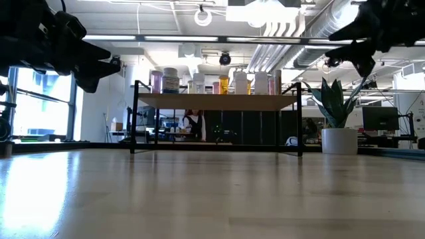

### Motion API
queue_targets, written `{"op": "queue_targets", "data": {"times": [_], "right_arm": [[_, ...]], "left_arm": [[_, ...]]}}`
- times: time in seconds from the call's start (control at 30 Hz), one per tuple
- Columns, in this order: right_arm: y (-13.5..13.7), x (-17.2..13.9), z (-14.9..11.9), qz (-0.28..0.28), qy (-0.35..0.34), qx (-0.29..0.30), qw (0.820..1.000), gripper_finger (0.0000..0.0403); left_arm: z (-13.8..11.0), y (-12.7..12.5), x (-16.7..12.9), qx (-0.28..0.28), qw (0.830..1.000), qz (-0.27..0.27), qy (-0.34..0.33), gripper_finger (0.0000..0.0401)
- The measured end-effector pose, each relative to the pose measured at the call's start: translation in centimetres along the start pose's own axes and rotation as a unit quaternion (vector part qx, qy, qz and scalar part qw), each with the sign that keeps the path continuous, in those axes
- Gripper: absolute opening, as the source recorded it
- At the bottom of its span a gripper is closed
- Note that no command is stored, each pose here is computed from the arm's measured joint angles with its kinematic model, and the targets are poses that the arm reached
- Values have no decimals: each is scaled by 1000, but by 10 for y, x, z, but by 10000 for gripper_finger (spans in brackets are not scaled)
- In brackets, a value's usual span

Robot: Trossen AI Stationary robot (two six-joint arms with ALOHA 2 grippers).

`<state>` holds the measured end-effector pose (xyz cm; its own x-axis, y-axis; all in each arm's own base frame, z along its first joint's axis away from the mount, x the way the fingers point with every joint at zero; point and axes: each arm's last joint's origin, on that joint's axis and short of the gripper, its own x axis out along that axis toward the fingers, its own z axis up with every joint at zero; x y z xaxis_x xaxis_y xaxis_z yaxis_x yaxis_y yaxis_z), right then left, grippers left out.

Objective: Pick and place medicine bottles onto shelf by color
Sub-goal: Return to Home Position

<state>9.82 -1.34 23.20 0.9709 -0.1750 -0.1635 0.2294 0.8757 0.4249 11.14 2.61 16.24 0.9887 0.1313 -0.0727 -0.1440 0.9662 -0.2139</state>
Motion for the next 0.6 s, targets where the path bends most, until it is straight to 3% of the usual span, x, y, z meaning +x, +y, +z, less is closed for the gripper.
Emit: {"op": "queue_targets", "data": {"times": [0.4, 0.6], "right_arm": [[-14, -4, -38, 48, -41, 10, 998, 179], [-20, 2, -55, 41, -19, 27, 999, 179]], "left_arm": [[0, 0, 0, 0, 1000, 0, 0, 200], [0, 0, 0, 0, 1000, 0, 0, 200]]}}
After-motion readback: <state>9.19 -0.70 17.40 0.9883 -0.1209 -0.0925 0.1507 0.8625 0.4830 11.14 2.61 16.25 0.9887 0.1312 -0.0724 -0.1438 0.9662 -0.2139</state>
